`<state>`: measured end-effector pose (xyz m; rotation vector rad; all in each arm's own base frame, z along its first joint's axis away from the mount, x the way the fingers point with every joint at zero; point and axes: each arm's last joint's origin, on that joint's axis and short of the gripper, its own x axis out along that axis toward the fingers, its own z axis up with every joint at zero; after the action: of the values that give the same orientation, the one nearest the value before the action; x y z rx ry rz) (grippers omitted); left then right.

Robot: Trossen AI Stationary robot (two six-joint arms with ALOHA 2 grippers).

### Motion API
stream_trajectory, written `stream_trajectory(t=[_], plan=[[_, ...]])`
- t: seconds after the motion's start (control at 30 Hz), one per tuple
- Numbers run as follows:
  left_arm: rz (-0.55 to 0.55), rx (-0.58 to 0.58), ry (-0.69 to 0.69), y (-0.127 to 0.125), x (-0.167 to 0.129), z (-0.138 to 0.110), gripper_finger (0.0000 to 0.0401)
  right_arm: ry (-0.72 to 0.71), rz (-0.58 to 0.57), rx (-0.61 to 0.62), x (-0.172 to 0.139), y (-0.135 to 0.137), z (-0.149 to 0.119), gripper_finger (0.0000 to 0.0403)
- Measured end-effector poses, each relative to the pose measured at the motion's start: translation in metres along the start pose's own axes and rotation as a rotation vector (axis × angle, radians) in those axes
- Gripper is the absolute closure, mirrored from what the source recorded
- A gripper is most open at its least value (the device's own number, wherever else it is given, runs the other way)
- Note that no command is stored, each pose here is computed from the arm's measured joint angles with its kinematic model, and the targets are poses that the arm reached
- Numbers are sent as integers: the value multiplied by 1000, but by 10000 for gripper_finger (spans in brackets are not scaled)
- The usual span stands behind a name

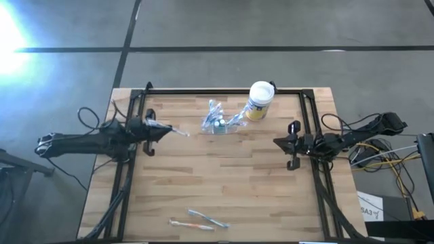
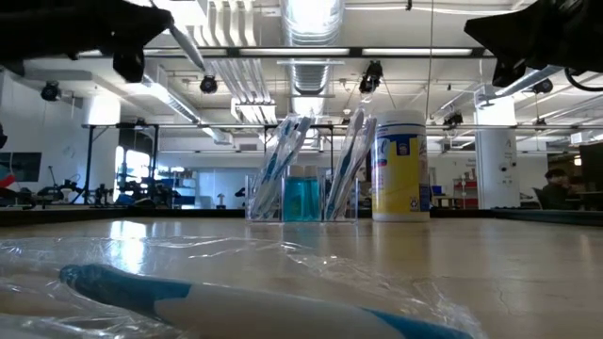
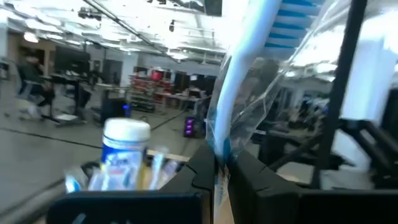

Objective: Pick & Place toothbrushing station
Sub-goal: Put the blue toothbrush into the right section of the transparent organizer

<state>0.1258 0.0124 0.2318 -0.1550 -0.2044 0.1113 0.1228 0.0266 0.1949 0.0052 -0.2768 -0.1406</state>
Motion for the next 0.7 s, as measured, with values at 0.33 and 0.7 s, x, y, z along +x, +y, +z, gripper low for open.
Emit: stream_trajectory(t=[0.33, 0.7], plan=[[33, 175, 103, -6, 77, 42, 380, 45, 1, 36, 3, 2, -6, 394], [95, 217, 298, 24, 182, 11, 380, 104, 8, 87, 5, 4, -15, 394]])
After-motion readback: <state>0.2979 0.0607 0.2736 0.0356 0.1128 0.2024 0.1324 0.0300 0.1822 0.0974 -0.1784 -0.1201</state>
